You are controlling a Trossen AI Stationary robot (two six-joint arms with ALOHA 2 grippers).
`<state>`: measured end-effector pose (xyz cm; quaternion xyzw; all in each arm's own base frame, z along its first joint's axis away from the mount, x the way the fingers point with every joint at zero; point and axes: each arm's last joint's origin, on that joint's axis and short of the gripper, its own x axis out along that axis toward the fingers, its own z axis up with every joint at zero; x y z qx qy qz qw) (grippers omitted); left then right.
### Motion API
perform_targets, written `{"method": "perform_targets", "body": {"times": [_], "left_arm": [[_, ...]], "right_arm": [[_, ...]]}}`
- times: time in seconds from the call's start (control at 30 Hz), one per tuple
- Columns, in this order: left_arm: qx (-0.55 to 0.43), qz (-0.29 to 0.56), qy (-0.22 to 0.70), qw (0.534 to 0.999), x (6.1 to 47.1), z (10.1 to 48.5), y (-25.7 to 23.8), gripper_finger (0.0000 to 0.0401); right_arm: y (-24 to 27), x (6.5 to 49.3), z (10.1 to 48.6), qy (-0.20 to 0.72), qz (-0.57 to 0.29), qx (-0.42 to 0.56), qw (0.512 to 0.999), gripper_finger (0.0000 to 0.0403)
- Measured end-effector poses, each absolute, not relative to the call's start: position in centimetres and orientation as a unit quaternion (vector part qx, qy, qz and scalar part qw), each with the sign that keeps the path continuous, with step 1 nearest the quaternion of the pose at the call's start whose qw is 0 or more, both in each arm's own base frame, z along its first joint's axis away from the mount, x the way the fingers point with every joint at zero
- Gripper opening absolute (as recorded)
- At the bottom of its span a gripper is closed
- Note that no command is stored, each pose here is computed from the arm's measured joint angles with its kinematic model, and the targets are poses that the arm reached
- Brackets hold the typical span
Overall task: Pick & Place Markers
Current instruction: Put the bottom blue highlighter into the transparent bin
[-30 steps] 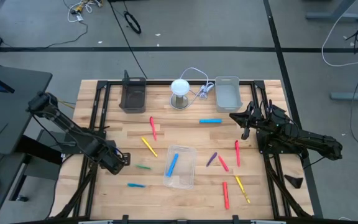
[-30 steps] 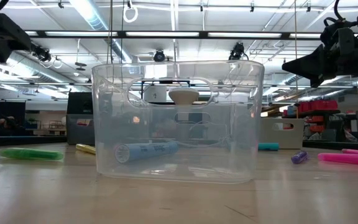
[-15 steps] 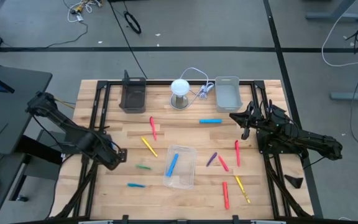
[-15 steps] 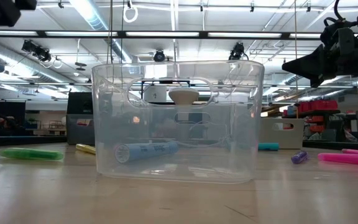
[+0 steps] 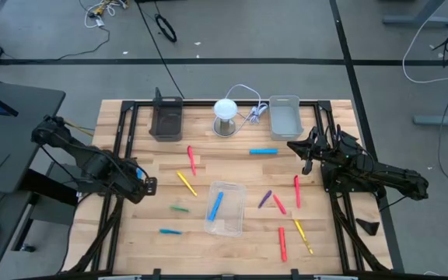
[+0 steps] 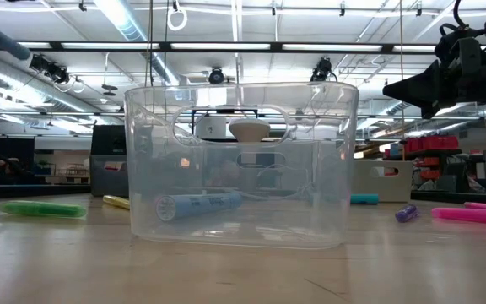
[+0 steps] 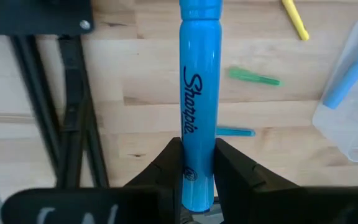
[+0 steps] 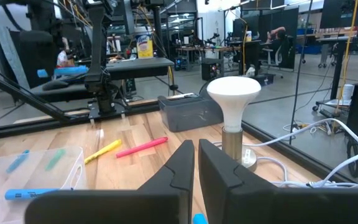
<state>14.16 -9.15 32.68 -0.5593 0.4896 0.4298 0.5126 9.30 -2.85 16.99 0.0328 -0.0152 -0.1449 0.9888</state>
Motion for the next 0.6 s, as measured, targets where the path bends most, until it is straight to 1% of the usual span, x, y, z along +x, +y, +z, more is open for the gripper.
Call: {"method": "perform_targets", "body": {"times": [0.2, 0.6], "left_arm": [[-0.546, 0.432, 0.497, 0.518, 13.5, 34.4, -8.6, 0.0070], [-0.533, 0.427, 0.508, 0.524, 13.4, 34.5, -8.5, 0.0070]], "right_arm": [[-2.9, 9.3, 17.0, -0.015, -0.145, 0.033, 0.989, 0.0029], [-2.9, 9.3, 17.0, -0.015, -0.145, 0.033, 0.989, 0.0029]]}}
